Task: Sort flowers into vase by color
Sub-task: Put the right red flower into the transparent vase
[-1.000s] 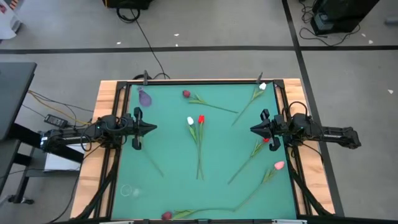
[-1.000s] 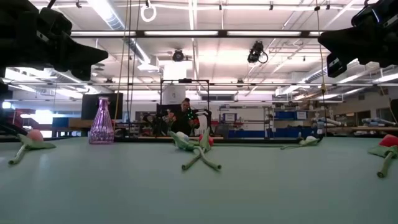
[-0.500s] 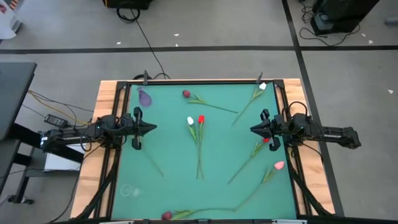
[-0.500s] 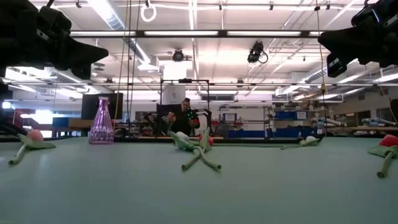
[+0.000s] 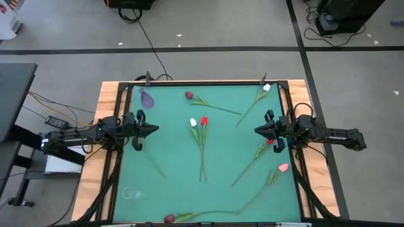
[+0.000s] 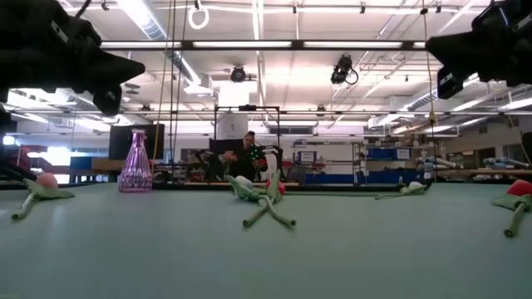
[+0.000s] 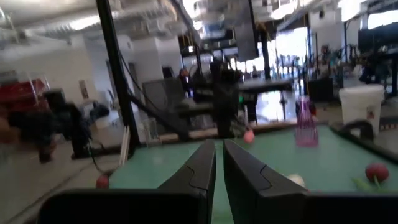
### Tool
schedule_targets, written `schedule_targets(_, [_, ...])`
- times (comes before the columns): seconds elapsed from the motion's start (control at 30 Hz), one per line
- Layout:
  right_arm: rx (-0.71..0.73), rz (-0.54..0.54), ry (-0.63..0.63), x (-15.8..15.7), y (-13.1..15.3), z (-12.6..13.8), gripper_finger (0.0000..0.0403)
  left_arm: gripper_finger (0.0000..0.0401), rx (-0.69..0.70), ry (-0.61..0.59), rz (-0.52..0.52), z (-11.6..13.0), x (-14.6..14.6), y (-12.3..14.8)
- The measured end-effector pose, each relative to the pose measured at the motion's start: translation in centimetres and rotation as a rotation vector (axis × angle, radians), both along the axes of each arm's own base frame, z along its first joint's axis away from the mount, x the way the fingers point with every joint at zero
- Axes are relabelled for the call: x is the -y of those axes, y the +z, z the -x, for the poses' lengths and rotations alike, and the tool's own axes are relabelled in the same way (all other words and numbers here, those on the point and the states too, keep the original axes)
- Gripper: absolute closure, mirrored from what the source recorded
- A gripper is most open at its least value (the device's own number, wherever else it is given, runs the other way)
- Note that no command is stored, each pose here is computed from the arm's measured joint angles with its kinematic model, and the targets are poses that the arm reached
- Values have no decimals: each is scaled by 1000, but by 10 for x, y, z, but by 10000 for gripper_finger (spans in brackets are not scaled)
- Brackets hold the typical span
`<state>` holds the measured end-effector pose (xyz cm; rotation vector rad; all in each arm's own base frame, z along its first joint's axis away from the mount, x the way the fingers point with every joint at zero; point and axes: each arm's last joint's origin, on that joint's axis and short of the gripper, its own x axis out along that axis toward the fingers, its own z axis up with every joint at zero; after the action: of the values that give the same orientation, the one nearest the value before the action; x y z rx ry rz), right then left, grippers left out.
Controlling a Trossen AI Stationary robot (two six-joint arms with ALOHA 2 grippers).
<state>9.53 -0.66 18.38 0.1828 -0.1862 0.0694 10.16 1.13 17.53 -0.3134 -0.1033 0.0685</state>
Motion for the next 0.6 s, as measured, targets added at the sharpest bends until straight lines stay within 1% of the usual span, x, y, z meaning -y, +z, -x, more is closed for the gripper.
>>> schedule_targets(0.1, [92, -76, 23, 0, 9, 2, 361, 392, 16, -7, 184, 0, 0, 0])
schedule_targets(0.13, [127, -85, 13, 0, 12, 3, 361, 392, 23, -4, 247, 0, -1, 0])
schedule_targets(0.2, [200, -108, -61, 2, 18, 6, 361, 392, 39, 15, 362, 0, -1, 0])
schedule_targets(0.23, [237, -142, -101, 4, 21, 7, 361, 392, 48, 29, 405, 0, -2, 0])
schedule_targets(0.27, [272, -198, -138, 5, 24, 8, 361, 392, 59, 50, 442, 0, -3, 0])
schedule_targets(0.3, [301, -277, -179, 7, 25, 9, 361, 392, 73, 74, 477, 1, -3, 0])
schedule_targets(0.37, [329, -483, -247, 11, 24, 10, 361, 392, 94, 125, 522, 1, -5, 0])
schedule_targets(0.4, [321, -579, -260, 12, 21, 9, 361, 392, 102, 148, 532, 1, -6, 0])
schedule_targets(0.47, [262, -733, -241, 12, 13, 5, 364, 392, 115, 187, 538, 1, -7, 0])
schedule_targets(0.53, [159, -831, -222, 12, 4, 0, 369, 392, 120, 211, 533, 2, -8, 0])
schedule_targets(0.6, [79, -888, -229, 12, -4, -5, 377, 392, 117, 229, 509, 2, -8, 0])
